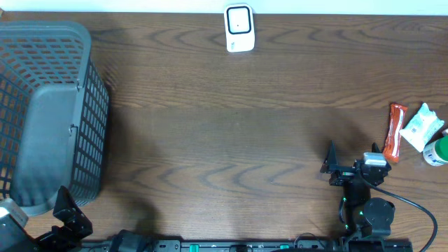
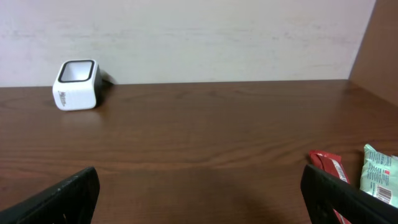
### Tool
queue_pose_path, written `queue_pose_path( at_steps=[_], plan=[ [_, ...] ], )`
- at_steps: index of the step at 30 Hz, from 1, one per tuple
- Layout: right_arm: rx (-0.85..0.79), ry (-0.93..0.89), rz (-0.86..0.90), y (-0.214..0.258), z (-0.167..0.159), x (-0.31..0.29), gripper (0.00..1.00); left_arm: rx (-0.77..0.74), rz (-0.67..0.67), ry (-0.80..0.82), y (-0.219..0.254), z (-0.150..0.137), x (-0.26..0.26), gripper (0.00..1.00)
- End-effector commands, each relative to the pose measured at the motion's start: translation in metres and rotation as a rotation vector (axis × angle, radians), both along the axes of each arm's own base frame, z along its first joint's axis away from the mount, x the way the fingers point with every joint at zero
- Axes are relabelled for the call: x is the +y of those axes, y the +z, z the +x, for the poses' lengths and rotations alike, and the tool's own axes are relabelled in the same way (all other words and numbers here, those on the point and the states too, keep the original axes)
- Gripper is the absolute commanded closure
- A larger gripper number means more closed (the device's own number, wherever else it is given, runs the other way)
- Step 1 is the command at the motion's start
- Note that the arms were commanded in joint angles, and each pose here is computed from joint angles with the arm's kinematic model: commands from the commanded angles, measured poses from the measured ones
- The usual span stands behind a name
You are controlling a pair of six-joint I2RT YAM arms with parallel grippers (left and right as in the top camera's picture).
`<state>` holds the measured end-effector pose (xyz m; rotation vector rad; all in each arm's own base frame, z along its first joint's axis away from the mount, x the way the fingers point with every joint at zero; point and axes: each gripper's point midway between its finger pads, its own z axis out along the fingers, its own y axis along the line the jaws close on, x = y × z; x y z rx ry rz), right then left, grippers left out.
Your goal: Scan the item barcode
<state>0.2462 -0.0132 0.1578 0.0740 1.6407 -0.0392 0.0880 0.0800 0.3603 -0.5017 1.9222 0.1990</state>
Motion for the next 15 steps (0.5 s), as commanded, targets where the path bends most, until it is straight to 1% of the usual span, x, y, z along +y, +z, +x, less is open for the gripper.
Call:
queue_pose_path(
  at_steps=[1, 15],
  plan=[
    [-0.002, -0.021, 0.016, -0.0001, -0.0006, -0.0041, 0.01, -0.003, 0.009, 0.002, 0.0019, -0.0009, 0.0011, 0.02],
    [-0.002, -0.021, 0.016, -0.0001, -0.0006, -0.0041, 0.01, 0.006, 0.013, 0.002, 0.0004, -0.0017, 0.0015, 0.02]
  ],
)
